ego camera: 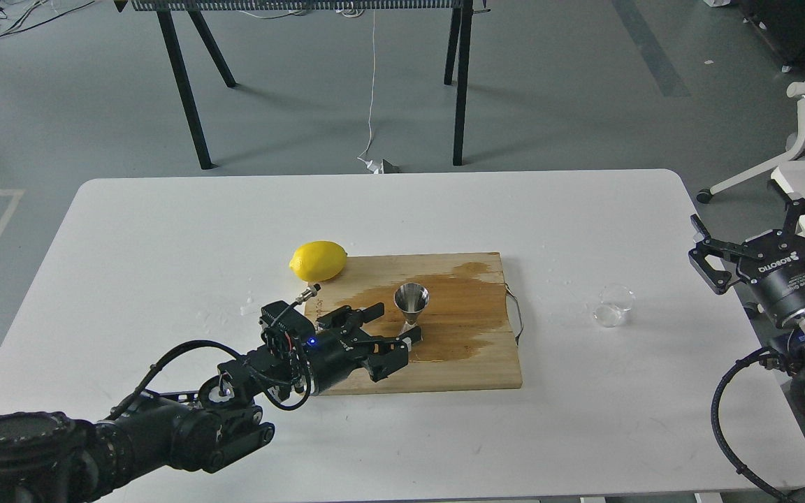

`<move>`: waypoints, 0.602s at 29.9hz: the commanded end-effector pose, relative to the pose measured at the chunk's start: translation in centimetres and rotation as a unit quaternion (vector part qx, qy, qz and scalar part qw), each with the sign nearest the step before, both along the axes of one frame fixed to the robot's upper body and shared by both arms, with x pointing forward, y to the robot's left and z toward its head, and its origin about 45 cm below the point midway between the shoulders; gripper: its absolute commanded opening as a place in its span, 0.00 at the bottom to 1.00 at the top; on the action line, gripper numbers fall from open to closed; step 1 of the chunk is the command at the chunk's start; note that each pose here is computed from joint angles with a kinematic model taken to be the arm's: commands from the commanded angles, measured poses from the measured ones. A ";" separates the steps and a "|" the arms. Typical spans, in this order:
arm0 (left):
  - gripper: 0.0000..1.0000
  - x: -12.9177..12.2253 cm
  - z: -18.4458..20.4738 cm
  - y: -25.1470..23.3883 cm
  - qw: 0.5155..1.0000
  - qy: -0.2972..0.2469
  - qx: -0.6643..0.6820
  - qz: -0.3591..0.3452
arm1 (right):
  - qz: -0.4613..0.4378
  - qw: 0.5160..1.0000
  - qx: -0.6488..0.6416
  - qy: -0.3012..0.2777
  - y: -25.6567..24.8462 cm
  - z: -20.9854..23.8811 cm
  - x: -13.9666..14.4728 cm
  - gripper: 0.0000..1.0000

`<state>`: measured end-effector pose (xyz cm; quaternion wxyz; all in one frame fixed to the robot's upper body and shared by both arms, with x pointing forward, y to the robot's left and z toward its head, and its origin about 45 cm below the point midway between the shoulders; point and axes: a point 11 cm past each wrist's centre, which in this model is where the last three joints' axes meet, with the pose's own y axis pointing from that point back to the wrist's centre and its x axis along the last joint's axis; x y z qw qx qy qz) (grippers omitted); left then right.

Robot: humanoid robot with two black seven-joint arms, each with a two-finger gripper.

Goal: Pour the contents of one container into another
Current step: 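Lower the jigger upright onto the board and open the left gripper, then withdraw the left gripper away from the jigger to the side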

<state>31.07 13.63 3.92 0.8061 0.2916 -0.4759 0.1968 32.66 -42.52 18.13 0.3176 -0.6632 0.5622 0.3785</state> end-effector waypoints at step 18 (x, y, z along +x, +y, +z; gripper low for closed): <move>0.90 1.7 7.5 10.9 0.995 -0.027 -0.054 0.084 | -0.002 1.000 0.002 0.002 0.0 -0.3 -0.2 0.99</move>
